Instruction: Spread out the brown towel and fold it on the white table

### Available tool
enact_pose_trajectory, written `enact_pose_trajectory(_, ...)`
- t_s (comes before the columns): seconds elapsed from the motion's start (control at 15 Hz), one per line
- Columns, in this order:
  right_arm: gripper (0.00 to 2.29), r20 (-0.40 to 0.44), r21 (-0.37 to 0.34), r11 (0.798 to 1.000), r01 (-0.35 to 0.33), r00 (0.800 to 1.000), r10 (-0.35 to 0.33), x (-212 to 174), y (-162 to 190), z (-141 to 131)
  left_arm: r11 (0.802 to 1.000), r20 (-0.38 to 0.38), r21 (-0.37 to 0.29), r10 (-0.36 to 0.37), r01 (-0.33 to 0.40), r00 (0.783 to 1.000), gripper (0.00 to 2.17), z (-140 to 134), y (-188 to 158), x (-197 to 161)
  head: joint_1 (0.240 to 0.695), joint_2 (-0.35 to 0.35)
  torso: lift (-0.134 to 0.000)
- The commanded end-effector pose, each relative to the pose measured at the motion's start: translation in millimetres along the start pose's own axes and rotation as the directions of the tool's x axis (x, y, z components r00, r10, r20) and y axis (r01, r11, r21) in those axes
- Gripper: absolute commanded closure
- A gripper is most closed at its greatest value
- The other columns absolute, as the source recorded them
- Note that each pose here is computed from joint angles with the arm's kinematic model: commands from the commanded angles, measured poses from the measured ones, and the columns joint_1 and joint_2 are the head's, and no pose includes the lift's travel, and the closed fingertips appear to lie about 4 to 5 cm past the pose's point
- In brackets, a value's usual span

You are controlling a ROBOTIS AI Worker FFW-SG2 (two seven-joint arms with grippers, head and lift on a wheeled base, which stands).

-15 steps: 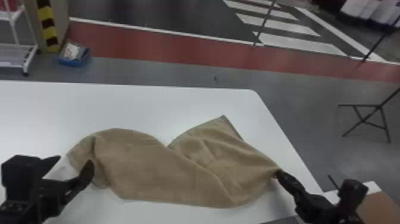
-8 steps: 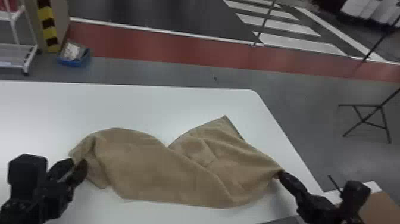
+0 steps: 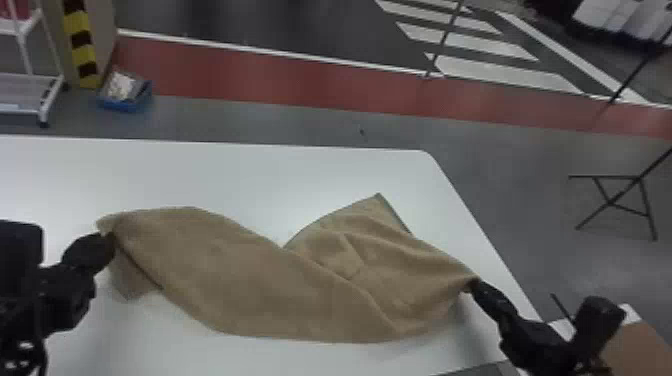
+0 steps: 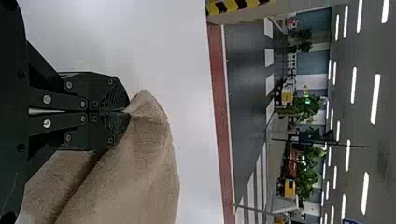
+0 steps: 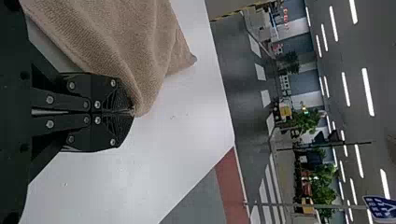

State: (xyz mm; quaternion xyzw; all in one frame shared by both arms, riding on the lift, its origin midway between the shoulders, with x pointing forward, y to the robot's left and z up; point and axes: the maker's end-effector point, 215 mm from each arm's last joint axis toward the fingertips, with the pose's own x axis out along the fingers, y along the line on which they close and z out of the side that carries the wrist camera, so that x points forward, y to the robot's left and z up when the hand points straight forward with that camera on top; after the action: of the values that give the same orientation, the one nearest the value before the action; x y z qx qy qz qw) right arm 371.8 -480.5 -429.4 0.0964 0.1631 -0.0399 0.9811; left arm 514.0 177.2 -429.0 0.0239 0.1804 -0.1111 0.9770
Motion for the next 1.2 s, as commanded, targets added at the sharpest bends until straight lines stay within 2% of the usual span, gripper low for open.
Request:
enact_pose_trajectory(0.0,1.6,0.0,-0.005,0.999,0.033,0.999,-0.033,2.8,-5.9,1.1,0.999,-0.012,0.001,0.043,-0.043,0.999,1.53,23.2,28.0,7.1,0.695,-0.35,-0.124)
enact_pose_trajectory(0.13,1.6,0.0,-0.002,0.997,0.073,0.997,-0.073,4.7,-13.2,1.9,0.997,-0.048,0.004,0.071,-0.071,0.996,1.53,34.2,48.4,14.6,0.695,-0.349,-0.124)
enact_pose_trajectory(0.2,1.6,-0.001,-0.003,0.997,0.072,0.997,-0.072,5.3,-12.2,1.3,0.998,-0.102,0.006,0.068,-0.068,0.992,1.46,30.4,50.6,18.6,0.695,-0.342,-0.124)
enact_pose_trajectory(0.27,1.6,-0.001,-0.003,0.998,0.071,0.998,-0.071,5.9,-10.7,0.4,0.996,-0.117,0.033,0.087,-0.084,0.989,1.1,27.9,49.7,24.3,0.695,-0.336,-0.124)
enact_pose_trajectory(0.33,1.6,-0.004,0.0,0.997,0.071,0.997,-0.071,6.3,-11.3,-1.2,0.992,-0.11,0.074,0.113,-0.106,0.987,0.51,21.5,46.5,26.0,0.695,-0.328,-0.124)
enact_pose_trajectory(0.4,1.6,-0.002,0.001,0.998,0.07,0.998,-0.07,7.5,-10.9,-1.4,0.987,-0.112,0.101,0.134,-0.123,0.985,0.07,15.2,44.2,25.1,0.695,-0.316,-0.124)
enact_pose_trajectory(0.47,1.6,-0.003,0.002,0.997,0.071,0.997,-0.071,8.4,-11.5,-1.8,0.982,-0.122,0.114,0.166,-0.152,0.979,0.01,3.8,48.5,20.9,0.695,-0.315,-0.124)
enact_pose_trajectory(0.6,1.6,-0.002,0.003,0.997,0.072,0.997,-0.072,9.9,-13.5,-0.9,0.973,-0.145,0.116,0.217,-0.201,0.965,0.01,-17.5,61.8,5.6,0.695,-0.315,-0.124)
enact_pose_trajectory(0.67,1.6,0.003,0.004,0.998,0.07,0.998,-0.07,11.6,-12.7,0.5,0.97,-0.139,0.109,0.233,-0.219,0.962,0.03,-17.9,69.7,-7.3,0.695,-0.31,-0.124)
enact_pose_trajectory(0.8,1.6,-0.001,0.013,0.997,0.071,0.997,-0.071,15.9,-14.6,-3.3,0.974,-0.128,0.076,0.22,-0.211,0.967,0.03,-16.9,67.7,-34.8,0.695,-0.303,-0.124)
enact_pose_trajectory(1.07,1.6,-0.004,0.014,0.998,0.053,0.999,-0.053,23.5,-5.1,-7.7,0.997,-0.14,0.012,0.076,-0.075,0.987,0.38,-27.7,21.3,-45.9,0.695,-0.321,-0.124)
enact_pose_trajectory(1.13,1.6,-0.005,0.018,0.999,0.05,0.999,-0.05,23.3,-2.9,-9.3,0.999,-0.133,0.005,0.044,-0.044,0.99,0.59,-28.2,9.8,-42.6,0.695,-0.33,-0.124)
